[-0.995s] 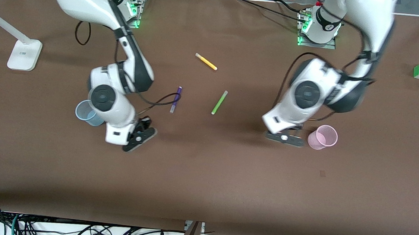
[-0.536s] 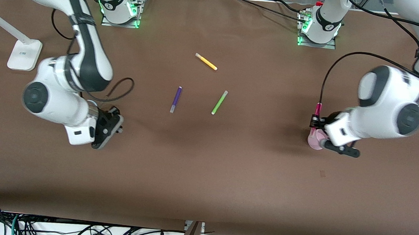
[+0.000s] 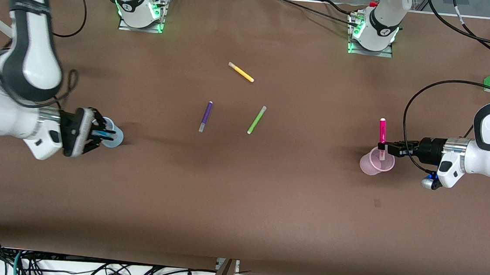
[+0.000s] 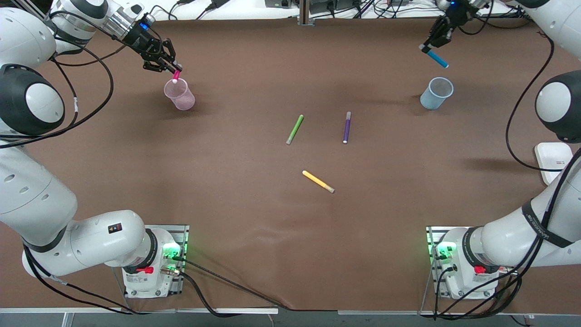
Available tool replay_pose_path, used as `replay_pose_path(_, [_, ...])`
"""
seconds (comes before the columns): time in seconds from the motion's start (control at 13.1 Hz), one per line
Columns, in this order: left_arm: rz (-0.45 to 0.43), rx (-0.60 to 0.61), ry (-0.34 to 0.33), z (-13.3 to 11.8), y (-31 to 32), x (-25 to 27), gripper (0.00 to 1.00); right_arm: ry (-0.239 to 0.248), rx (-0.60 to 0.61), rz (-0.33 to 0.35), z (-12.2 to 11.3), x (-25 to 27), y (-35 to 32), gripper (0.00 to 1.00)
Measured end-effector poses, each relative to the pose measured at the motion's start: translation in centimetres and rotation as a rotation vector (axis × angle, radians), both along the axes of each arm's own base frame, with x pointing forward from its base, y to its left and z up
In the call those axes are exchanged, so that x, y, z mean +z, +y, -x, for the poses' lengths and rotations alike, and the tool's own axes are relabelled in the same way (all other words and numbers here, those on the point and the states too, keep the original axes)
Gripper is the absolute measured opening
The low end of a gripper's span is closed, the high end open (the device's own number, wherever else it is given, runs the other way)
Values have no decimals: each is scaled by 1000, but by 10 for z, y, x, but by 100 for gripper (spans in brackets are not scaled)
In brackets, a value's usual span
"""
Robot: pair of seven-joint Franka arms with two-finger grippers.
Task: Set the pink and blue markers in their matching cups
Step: 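Carry the blue marker over the blue cup while the left gripper carries pink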
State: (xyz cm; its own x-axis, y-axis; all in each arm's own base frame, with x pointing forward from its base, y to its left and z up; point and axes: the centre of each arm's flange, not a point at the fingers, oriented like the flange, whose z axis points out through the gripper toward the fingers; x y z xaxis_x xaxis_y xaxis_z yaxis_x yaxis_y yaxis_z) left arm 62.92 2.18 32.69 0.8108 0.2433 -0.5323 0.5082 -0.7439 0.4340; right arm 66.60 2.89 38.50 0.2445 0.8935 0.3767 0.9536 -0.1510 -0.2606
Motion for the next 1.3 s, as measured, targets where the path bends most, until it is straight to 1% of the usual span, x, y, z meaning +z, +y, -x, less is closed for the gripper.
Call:
replay_pose_path(0.15, [-4,120,104,-1,2,-11,18,-8,57,-89,7,-9,-30,17])
replay_pose_path(0.23, [11,173,146,0,10,-17,18,-17,81,-142,10,-17,-41,17])
replay_pose_path(0.31, [57,233,194,1,22,-23,18,-25,96,-199,15,-29,-52,17])
replay_pose_path(0.38, [121,291,238,4,41,-30,18,-24,102,-244,20,-41,-61,17])
replay_pose_path(0.54, [225,378,302,14,83,-48,18,-14,113,-291,28,-57,-72,17])
replay_pose_path(0.69, [286,416,330,17,96,-58,18,-17,141,-307,32,-61,-71,17])
replay_pose_path(0.84, [306,418,347,17,94,-72,18,-25,164,-315,32,-62,-69,17])
replay_pose_path(1.3, [380,376,357,27,92,-133,18,0,180,-332,41,-79,-68,17])
